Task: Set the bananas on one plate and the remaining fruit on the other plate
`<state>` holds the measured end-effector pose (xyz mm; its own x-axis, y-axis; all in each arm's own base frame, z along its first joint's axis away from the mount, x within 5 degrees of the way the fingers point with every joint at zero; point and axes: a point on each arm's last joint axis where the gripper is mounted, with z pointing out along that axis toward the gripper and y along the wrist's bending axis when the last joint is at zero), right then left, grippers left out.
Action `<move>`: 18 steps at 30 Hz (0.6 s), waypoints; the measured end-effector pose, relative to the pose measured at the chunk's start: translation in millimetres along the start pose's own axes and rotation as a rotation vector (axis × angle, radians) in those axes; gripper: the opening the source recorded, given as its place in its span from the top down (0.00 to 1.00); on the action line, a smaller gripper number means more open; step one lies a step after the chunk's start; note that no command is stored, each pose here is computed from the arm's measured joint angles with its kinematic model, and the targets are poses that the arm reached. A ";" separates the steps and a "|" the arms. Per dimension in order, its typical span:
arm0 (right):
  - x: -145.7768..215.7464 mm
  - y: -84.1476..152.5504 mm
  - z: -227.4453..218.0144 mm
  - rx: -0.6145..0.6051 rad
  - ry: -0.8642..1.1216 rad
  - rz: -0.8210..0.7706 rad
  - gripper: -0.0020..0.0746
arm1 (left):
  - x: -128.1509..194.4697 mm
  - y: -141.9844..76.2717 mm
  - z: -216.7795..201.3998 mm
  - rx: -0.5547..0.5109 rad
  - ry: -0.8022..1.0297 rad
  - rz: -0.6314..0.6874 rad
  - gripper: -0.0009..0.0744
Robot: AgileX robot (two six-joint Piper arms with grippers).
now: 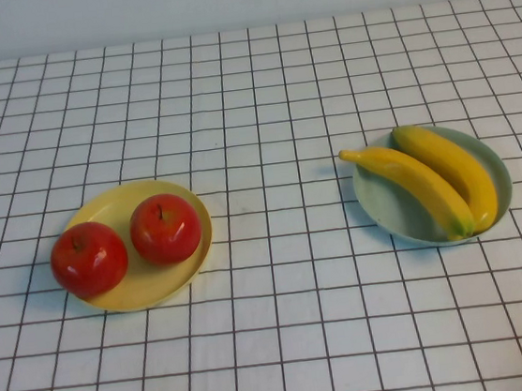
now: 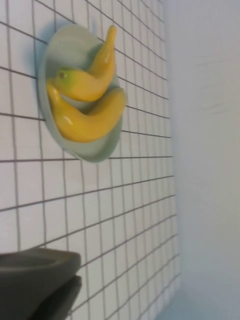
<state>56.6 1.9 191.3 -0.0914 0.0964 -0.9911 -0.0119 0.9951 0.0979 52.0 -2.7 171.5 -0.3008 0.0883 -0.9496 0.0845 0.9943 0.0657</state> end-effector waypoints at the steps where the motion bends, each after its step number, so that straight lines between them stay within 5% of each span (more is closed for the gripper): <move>1: 2.3 0.2 -0.1 -0.003 0.024 0.009 0.99 | 0.0 0.0 0.0 0.000 0.000 0.000 0.99; 18: 18.3 1.6 -1.8 -0.015 0.198 0.032 0.99 | 0.0 0.0 0.0 0.000 0.000 0.000 0.99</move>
<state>53.1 5.2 173.4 -0.2858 0.1204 -0.9507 -0.0203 0.9911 0.1316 52.0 -2.7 171.5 -0.3008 0.0883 -0.9496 0.0845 0.9943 0.0657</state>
